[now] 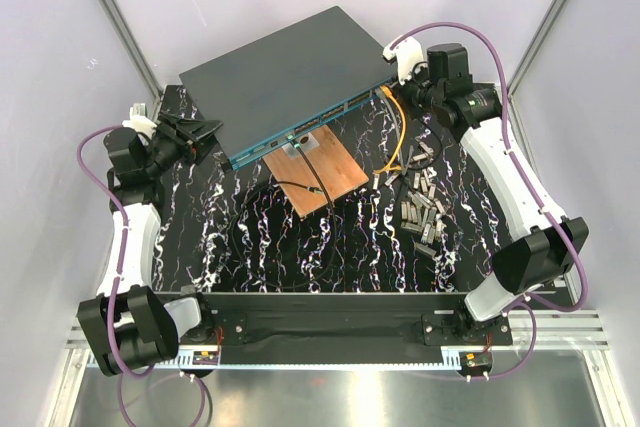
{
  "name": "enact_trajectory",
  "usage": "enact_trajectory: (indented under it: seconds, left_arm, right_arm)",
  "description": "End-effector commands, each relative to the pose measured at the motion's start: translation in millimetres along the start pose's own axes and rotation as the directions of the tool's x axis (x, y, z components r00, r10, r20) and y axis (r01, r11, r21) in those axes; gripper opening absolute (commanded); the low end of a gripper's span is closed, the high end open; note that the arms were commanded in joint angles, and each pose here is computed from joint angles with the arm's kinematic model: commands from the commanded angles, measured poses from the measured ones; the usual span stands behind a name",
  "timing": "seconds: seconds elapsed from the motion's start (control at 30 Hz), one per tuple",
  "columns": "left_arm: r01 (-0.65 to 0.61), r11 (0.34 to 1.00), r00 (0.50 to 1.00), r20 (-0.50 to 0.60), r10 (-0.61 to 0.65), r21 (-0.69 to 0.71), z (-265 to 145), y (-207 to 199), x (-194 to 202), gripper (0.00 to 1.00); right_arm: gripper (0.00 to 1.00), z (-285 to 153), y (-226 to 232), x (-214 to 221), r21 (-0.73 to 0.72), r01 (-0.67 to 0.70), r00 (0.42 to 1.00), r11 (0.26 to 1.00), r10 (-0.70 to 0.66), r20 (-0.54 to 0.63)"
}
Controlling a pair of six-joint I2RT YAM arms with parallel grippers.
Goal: Insert the plug into the switch port
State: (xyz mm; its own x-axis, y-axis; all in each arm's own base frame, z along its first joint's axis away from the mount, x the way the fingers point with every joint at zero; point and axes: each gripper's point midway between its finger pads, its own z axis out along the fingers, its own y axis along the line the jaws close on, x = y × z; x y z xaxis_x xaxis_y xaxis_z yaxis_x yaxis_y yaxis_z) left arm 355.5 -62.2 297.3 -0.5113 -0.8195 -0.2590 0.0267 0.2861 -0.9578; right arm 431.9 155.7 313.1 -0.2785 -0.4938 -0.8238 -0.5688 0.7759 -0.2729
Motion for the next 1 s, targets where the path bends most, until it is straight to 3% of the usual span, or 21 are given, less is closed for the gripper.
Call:
enact_trajectory:
  seconds: [0.0,0.37,0.63,0.97]
  left_arm:
    - [-0.072,0.995,0.997,-0.025,0.073,0.067,15,-11,10,0.0]
    - [-0.071,0.995,0.997,-0.03,0.073,0.066,16,-10,11,0.0]
    - [-0.072,0.995,0.997,-0.03,0.075,0.066,15,-11,11,0.0]
    - [-0.073,0.995,0.997,-0.033,0.075,0.064,16,-9,11,0.0]
  right_arm:
    - [0.0,-16,-8,-59,0.054,0.012,0.979,0.998,-0.023,0.203]
    - [0.0,-30,-12,-72,0.075,0.001,0.97,0.997,-0.019,0.244]
    - [0.0,-12,-9,-53,0.064,0.014,0.98,0.998,-0.027,0.196]
    - [0.0,-7,-8,-63,0.049,0.004,0.975,0.999,-0.015,0.22]
